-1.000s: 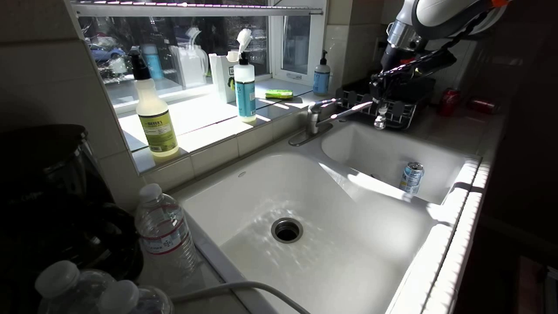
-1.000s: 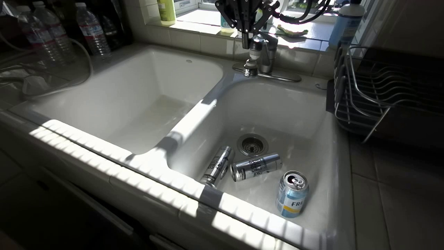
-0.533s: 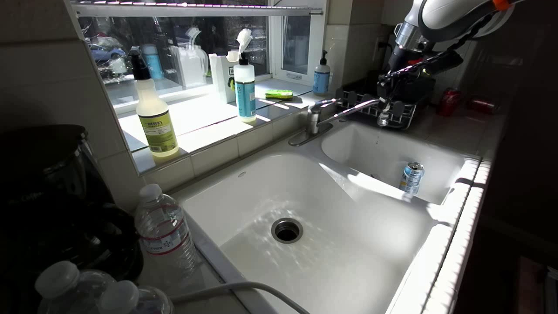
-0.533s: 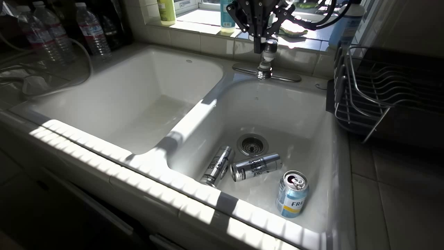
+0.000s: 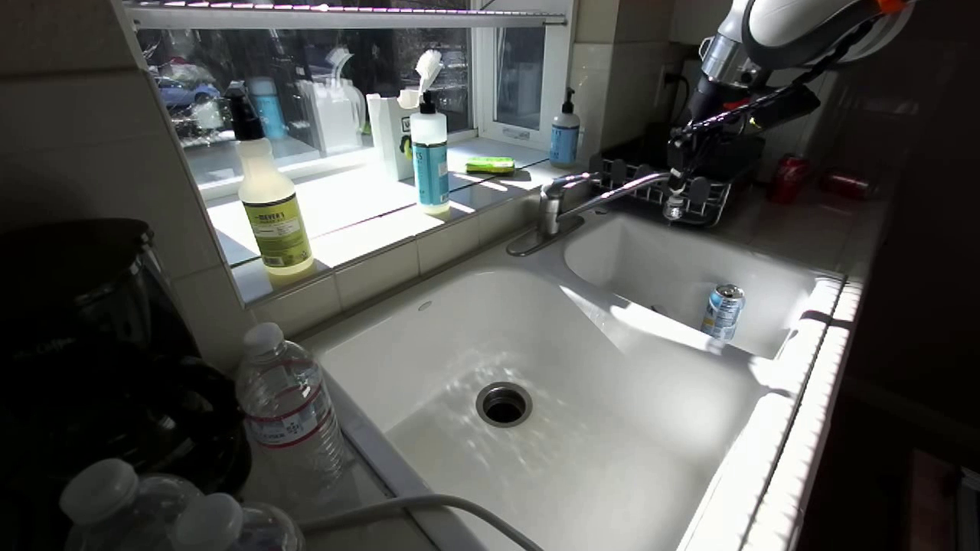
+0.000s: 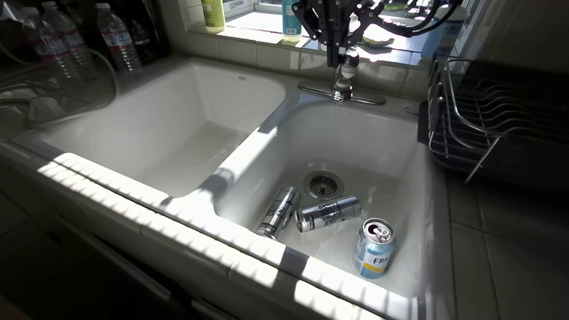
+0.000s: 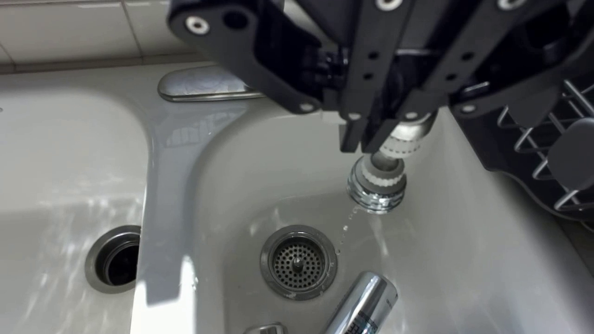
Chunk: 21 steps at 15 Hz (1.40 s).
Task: Move the tap nozzle to the right then lift up the tap faucet
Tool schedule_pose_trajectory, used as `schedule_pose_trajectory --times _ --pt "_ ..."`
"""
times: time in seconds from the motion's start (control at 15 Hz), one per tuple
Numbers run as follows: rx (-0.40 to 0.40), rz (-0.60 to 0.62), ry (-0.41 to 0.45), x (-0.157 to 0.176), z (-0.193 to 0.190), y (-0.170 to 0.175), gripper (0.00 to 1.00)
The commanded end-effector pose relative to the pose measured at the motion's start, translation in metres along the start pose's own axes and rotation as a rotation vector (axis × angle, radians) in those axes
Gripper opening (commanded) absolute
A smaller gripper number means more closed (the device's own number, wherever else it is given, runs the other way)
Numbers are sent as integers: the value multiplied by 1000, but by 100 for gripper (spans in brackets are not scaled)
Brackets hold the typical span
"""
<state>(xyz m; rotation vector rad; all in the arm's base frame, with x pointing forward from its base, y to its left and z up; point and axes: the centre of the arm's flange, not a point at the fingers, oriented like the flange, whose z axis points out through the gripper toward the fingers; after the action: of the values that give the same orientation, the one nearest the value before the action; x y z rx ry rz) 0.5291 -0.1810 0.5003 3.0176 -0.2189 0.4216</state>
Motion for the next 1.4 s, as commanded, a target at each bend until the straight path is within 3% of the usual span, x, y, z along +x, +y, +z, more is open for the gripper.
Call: schedule_pose_trajectory --times 0.0,0.27,0.53,1.33 --pt "6 -4 16 -7 -29 -5 40" --pt "14 28 51 -2 -58 -18 70" --pt "46 168 114 5 -70 -14 100" --pt "411 586 207 35 -19 13 100"
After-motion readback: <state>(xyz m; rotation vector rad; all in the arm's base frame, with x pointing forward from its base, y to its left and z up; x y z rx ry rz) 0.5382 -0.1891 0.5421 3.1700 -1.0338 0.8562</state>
